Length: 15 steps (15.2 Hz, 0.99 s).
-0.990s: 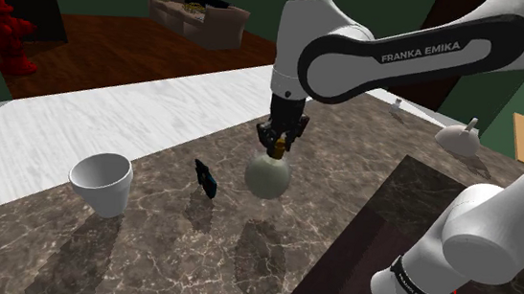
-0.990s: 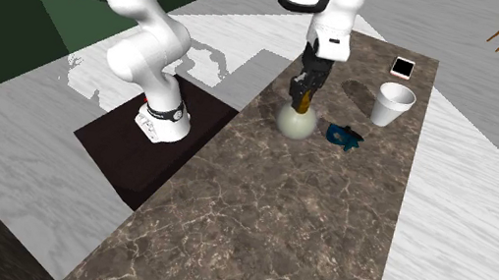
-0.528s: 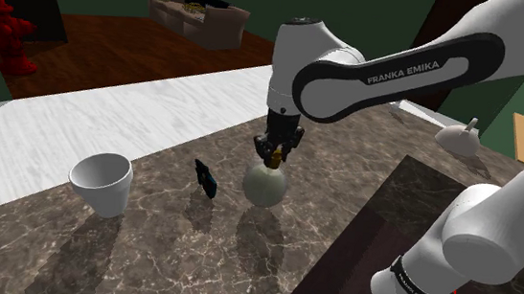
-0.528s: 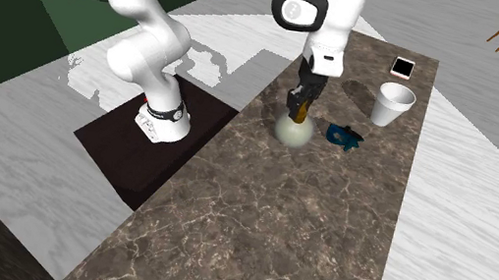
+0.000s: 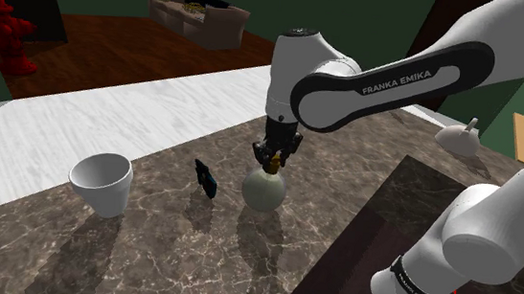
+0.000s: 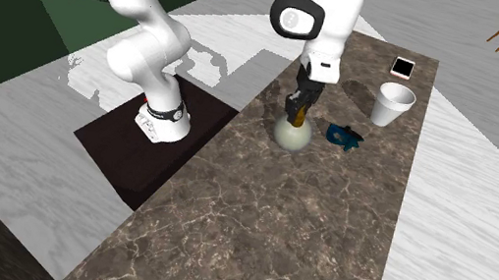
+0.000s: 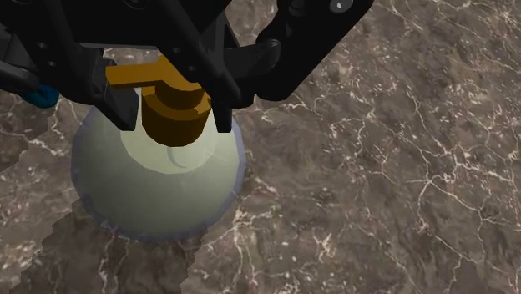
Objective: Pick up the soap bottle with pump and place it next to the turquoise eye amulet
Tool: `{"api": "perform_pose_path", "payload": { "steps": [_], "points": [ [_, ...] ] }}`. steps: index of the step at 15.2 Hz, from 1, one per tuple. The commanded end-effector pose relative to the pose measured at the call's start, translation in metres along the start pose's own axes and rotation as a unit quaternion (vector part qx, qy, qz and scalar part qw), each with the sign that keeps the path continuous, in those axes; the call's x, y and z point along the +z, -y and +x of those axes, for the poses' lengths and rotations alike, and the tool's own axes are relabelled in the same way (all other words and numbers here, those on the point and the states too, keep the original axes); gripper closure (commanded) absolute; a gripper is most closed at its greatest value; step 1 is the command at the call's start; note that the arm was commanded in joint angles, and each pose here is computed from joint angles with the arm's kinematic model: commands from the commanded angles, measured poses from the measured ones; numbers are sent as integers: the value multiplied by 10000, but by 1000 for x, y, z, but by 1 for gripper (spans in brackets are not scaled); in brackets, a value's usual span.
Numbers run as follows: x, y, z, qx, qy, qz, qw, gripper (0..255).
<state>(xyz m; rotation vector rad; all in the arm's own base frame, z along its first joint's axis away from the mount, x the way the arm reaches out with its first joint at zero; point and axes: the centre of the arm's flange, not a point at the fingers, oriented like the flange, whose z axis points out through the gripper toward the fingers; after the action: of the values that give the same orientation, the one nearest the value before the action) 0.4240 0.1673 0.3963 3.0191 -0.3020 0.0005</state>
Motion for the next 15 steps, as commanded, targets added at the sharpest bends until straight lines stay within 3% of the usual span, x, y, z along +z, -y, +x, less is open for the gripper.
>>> {"api": "perform_pose_path", "payload": {
  "steps": [1,2,3,8,12,15],
  "points": [
    [0,0,0,0,-3,1,10000,255],
    [0,0,0,0,-3,1,10000,255],
    [0,0,0,0,-3,1,10000,0],
    [0,0,0,0,-3,1,10000,0],
    [-50,0,0,0,-3,1,10000,0],
    [-50,0,0,0,-3,1,10000,0]
  ]
}}
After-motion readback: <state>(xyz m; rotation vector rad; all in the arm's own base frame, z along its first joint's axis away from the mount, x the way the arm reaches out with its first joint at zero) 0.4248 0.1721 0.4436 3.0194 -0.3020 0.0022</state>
